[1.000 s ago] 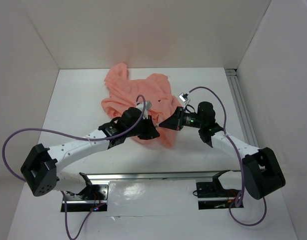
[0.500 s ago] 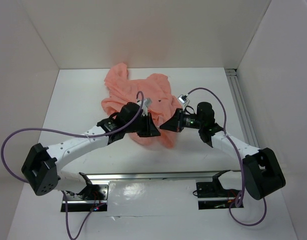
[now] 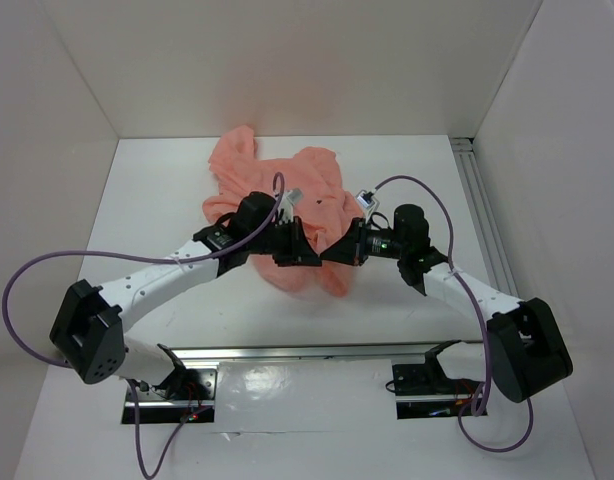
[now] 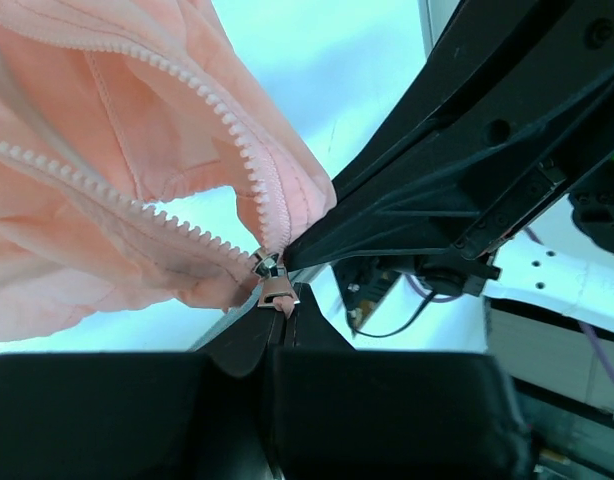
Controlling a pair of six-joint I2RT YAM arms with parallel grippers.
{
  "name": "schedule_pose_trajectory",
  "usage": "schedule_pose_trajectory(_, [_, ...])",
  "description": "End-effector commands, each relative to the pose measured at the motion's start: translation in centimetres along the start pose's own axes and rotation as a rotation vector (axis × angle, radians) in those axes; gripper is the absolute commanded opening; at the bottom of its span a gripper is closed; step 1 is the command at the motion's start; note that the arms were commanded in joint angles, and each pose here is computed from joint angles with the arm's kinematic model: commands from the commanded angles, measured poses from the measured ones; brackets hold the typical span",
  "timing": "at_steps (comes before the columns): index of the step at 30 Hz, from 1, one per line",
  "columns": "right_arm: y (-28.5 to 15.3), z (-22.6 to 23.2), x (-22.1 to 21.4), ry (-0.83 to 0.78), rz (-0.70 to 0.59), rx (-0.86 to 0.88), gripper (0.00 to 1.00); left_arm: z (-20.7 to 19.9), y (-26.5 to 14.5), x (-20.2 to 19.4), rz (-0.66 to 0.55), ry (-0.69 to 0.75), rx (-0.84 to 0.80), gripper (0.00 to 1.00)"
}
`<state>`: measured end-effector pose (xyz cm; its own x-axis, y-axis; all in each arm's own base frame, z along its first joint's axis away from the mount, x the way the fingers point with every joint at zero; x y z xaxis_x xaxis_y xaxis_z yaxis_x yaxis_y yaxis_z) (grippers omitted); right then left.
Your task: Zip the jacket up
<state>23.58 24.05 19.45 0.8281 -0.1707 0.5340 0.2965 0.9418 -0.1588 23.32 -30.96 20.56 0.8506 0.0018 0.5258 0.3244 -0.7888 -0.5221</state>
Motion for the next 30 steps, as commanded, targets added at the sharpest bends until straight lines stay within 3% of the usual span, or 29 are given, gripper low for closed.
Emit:
schedule_pose_trajectory(1, [-0.3, 1.3, 1.2, -0.064, -0.024, 0.015, 0.00, -1.6, -0.7, 1.7, -0.022, -0.014, -0.071, 0.00])
schedule_pose_trajectory(30, [-0.1, 1.4, -1.1, -0.099, 0.114, 0.016, 0.00, -0.3, -1.4, 5.3, -0.028, -0.041, -0.095, 0.00])
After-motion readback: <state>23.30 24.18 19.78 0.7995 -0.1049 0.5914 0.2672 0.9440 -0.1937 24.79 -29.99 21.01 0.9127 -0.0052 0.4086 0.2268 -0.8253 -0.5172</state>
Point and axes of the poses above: each gripper's point midway between its finger pads, its own y axis out along the fingers, its own z axis along the line the jaws close on, x = y × z, the point moved 2 cm from there along -y, back along the fingers, and after that the axes turned 8 degrees about y, right-handed, at the moved point
